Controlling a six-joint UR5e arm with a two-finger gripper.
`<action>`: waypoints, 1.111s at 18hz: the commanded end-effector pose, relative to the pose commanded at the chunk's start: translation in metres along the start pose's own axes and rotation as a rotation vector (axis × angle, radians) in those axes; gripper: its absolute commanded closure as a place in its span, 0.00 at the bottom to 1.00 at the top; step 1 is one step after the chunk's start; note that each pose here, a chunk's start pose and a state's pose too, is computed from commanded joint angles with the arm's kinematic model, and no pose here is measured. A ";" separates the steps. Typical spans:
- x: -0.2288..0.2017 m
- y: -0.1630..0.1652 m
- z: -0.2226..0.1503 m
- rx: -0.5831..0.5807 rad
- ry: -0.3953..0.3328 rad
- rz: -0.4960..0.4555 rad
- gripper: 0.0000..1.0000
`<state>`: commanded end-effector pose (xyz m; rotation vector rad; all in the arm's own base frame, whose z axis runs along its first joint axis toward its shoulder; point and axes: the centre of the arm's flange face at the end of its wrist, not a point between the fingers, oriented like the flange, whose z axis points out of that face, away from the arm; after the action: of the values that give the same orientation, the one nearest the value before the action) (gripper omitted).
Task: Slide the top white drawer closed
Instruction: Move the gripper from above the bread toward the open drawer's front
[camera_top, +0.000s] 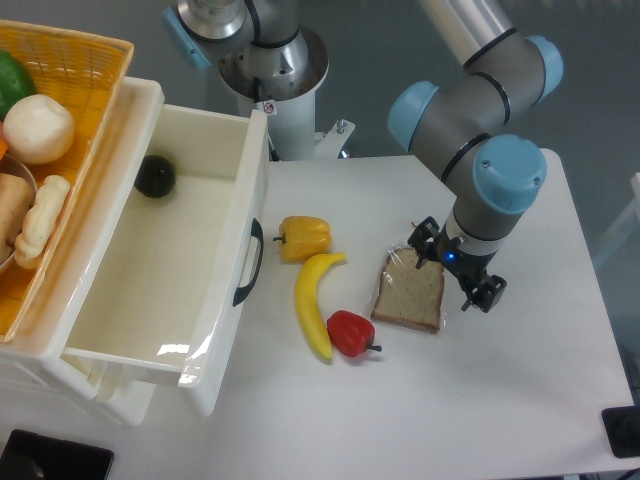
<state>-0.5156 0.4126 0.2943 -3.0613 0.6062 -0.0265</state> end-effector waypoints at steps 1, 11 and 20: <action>0.000 -0.001 0.000 -0.005 0.000 0.002 0.00; 0.040 -0.006 0.000 -0.023 0.012 -0.046 0.00; 0.082 -0.084 -0.021 0.049 -0.004 -0.128 0.23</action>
<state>-0.4077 0.4588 0.3186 -3.0461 0.4027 -0.0366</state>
